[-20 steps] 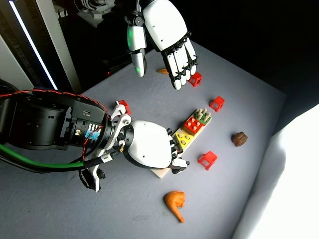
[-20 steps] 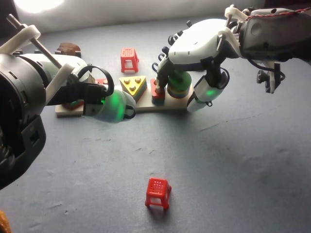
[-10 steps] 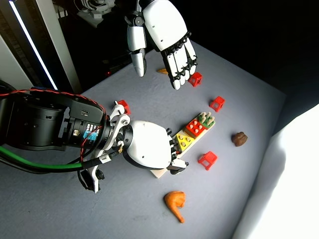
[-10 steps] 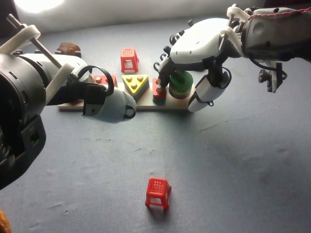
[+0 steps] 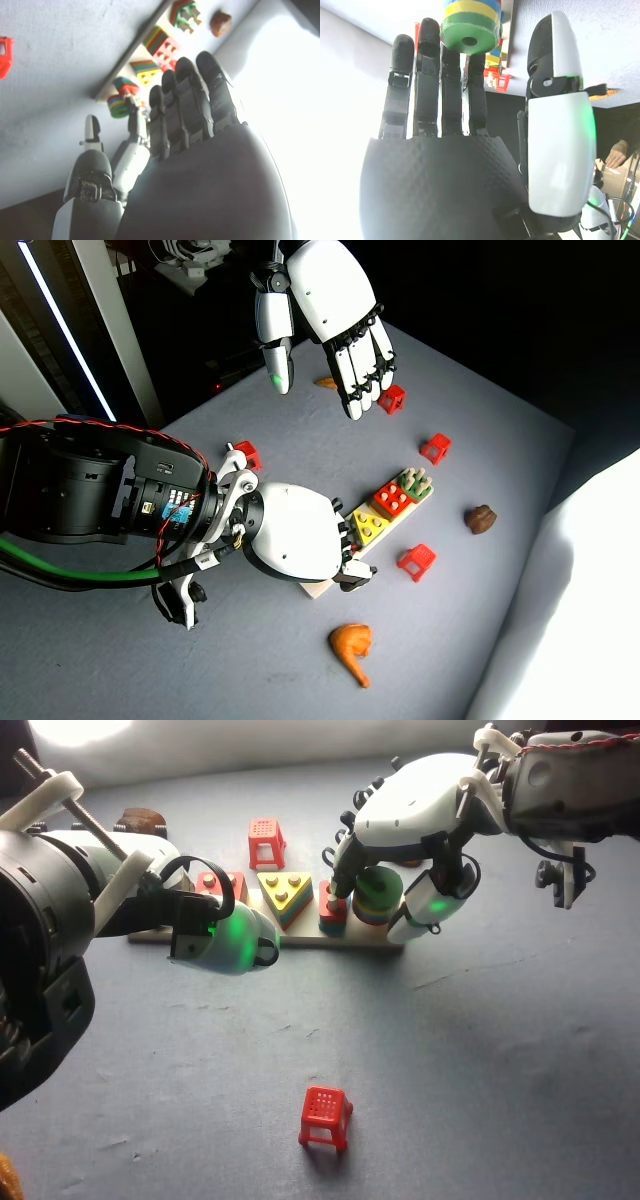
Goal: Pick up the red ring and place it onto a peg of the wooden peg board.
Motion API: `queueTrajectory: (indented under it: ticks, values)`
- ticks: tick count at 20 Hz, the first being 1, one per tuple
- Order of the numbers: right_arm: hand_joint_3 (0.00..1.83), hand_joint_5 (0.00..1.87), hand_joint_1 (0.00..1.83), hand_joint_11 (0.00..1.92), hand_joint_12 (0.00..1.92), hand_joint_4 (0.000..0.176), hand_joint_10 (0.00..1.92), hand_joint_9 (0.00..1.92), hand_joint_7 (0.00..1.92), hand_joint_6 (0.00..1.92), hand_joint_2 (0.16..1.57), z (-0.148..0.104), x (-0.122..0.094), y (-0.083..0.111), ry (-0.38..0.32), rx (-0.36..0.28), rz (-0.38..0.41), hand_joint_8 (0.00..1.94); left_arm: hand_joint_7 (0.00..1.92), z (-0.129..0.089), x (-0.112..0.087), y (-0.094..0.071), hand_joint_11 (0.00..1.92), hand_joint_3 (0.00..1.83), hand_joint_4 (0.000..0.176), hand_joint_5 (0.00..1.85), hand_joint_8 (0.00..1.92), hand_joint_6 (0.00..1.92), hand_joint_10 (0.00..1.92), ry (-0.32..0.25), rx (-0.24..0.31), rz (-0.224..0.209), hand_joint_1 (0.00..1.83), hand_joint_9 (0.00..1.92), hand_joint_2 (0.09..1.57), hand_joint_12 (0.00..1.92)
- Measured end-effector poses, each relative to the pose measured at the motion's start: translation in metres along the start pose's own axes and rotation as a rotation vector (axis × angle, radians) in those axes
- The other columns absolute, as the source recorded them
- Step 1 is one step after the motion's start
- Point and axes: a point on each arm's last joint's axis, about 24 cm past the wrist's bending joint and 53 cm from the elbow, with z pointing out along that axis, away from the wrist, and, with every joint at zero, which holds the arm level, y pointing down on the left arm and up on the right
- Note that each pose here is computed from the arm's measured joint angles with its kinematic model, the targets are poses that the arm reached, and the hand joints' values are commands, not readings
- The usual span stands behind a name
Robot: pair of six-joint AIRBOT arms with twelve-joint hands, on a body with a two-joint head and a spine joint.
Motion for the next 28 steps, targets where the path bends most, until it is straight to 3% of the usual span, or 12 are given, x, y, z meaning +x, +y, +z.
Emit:
queueTrajectory:
  ticks: [5, 13, 21, 24, 25, 26, 27, 28]
  values:
    - [0.00, 0.51, 0.99, 0.17, 1.18, 0.000, 0.02, 0.67, 0.63, 0.01, 0.99, -0.003, -0.005, 0.003, -0.006, -0.008, 0.008, 0.01, 0.36, 0.000, 0.000, 0.000, 0.00, 0.00, 0.000, 0.28, 0.00, 0.00, 0.00, 0.000, 0.000, 0.000, 0.00, 0.30, 1.26, 0.53]
    - [0.00, 0.52, 1.01, 0.20, 1.14, 0.000, 0.01, 0.68, 0.63, 0.00, 0.99, -0.020, -0.026, 0.012, -0.045, -0.027, 0.007, 0.01, 0.38, 0.000, 0.000, 0.000, 0.00, 0.00, 0.000, 0.30, 0.01, 0.01, 0.01, 0.000, 0.000, 0.000, 0.00, 0.33, 1.26, 0.60]
    - [0.01, 0.56, 0.92, 0.16, 1.18, 0.000, 0.01, 0.66, 0.62, 0.02, 1.03, -0.105, -0.024, 0.003, -0.060, -0.010, 0.049, 0.00, 0.33, 0.000, -0.001, 0.000, 0.00, 0.00, 0.000, 0.22, 0.00, 0.00, 0.00, -0.001, 0.000, -0.003, 0.00, 0.29, 1.27, 0.45]
    - [0.00, 0.78, 0.72, 0.37, 1.21, 0.000, 0.10, 0.85, 0.85, 0.12, 1.04, -0.139, -0.028, 0.008, -0.080, -0.013, 0.081, 0.10, 0.33, 0.001, -0.003, 0.000, 0.00, 0.01, 0.000, 0.25, 0.00, 0.01, 0.00, -0.006, -0.003, -0.007, 0.00, 0.29, 1.28, 0.47]
    - [0.00, 0.59, 0.53, 0.44, 1.65, 0.000, 1.27, 0.59, 0.60, 1.00, 1.08, -0.150, -0.025, 0.009, -0.076, -0.010, 0.082, 1.22, 0.34, 0.002, -0.005, 0.001, 0.00, 0.00, 0.000, 0.26, 0.01, 0.01, 0.01, -0.014, -0.003, -0.006, 0.00, 0.30, 1.28, 0.50]
    - [0.00, 0.51, 0.43, 0.64, 1.87, 0.000, 1.79, 0.61, 0.57, 1.74, 1.11, -0.157, -0.020, 0.011, -0.064, -0.011, 0.082, 1.80, 0.34, 0.002, -0.007, 0.001, 0.00, 0.00, 0.000, 0.26, 0.00, 0.01, 0.00, -0.017, -0.006, -0.006, 0.00, 0.30, 1.27, 0.49]
    - [0.00, 0.64, 0.38, 0.90, 1.91, 0.000, 1.90, 0.86, 0.80, 1.88, 1.14, -0.163, -0.017, 0.011, -0.056, -0.010, 0.087, 1.91, 0.32, 0.003, -0.008, 0.002, 0.00, 0.00, 0.000, 0.23, 0.00, 0.00, 0.00, -0.020, -0.010, -0.008, 0.00, 0.28, 1.27, 0.44]
    - [0.02, 0.74, 0.33, 1.12, 1.92, 0.000, 1.92, 0.99, 0.94, 1.91, 1.23, -0.170, -0.018, 0.012, -0.056, -0.010, 0.087, 1.94, 0.34, 0.004, -0.009, 0.003, 0.00, 0.00, 0.000, 0.25, 0.01, 0.01, 0.01, -0.022, -0.012, -0.009, 0.00, 0.29, 1.27, 0.48]
